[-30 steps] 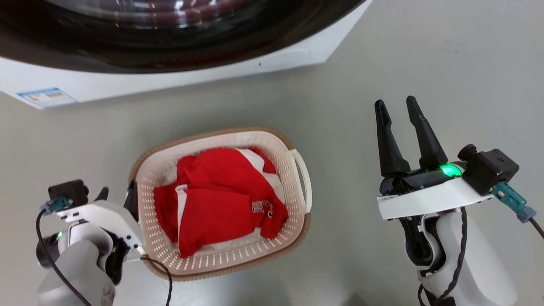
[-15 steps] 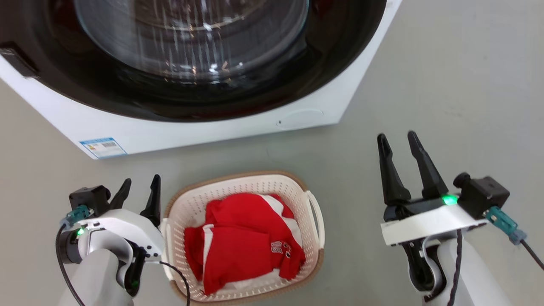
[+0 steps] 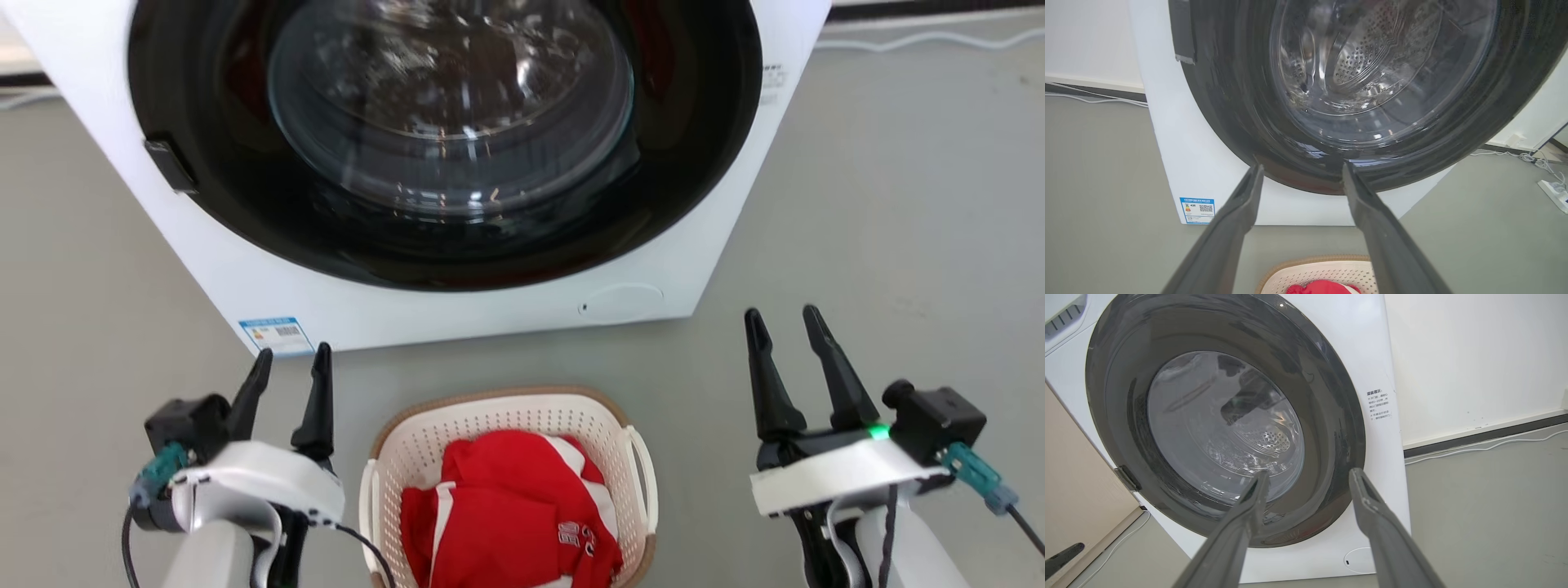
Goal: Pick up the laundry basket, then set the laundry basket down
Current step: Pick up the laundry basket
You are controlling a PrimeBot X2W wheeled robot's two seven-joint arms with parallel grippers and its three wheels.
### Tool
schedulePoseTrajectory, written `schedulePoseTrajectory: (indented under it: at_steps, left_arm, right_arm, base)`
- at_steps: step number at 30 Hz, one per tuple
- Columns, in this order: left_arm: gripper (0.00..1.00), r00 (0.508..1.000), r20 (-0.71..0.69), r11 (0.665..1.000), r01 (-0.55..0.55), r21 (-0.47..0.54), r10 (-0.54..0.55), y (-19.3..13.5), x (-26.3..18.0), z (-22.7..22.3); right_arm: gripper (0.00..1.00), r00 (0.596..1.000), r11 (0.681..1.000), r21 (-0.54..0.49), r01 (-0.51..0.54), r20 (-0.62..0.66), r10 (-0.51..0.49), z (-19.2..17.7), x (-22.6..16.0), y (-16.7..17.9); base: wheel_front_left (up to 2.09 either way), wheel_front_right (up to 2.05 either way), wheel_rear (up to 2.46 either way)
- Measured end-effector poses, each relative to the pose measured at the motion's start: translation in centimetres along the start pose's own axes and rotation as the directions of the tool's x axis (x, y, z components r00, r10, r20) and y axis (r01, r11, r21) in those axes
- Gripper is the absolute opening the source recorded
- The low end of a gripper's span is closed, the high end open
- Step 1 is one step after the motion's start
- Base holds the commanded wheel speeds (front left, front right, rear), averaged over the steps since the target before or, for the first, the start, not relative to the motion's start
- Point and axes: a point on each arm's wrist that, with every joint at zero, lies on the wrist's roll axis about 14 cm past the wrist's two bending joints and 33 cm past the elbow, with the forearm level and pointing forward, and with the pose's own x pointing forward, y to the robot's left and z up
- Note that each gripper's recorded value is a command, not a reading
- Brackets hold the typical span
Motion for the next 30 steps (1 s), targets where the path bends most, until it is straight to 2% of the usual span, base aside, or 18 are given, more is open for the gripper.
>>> schedulePoseTrajectory:
  at_steps: [8,14,30]
  left_arm:
    - [1.0,0.996,0.084,1.0,-0.013,0.011,0.012,-0.4,-3.9,2.2]
    - [1.0,0.988,0.153,0.999,-0.026,0.029,0.021,-0.2,-5.1,4.3]
    - [1.0,0.987,0.156,0.999,-0.039,0.03,0.034,-0.1,-6.0,4.1]
  right_arm:
    - [1.0,1.0,1.0,-0.02,-0.012,0.021,0.012,1.1,-1.8,0.0]
    - [1.0,0.999,0.999,-0.022,-0.024,0.044,0.025,2.0,-1.9,0.4]
    - [1.0,0.999,0.999,-0.024,-0.021,0.033,0.022,1.6,-2.5,0.3]
  base:
    - [0.0,0.0,0.0]
    - [0.0,0.0,0.0]
    - [0.0,0.0,0.0]
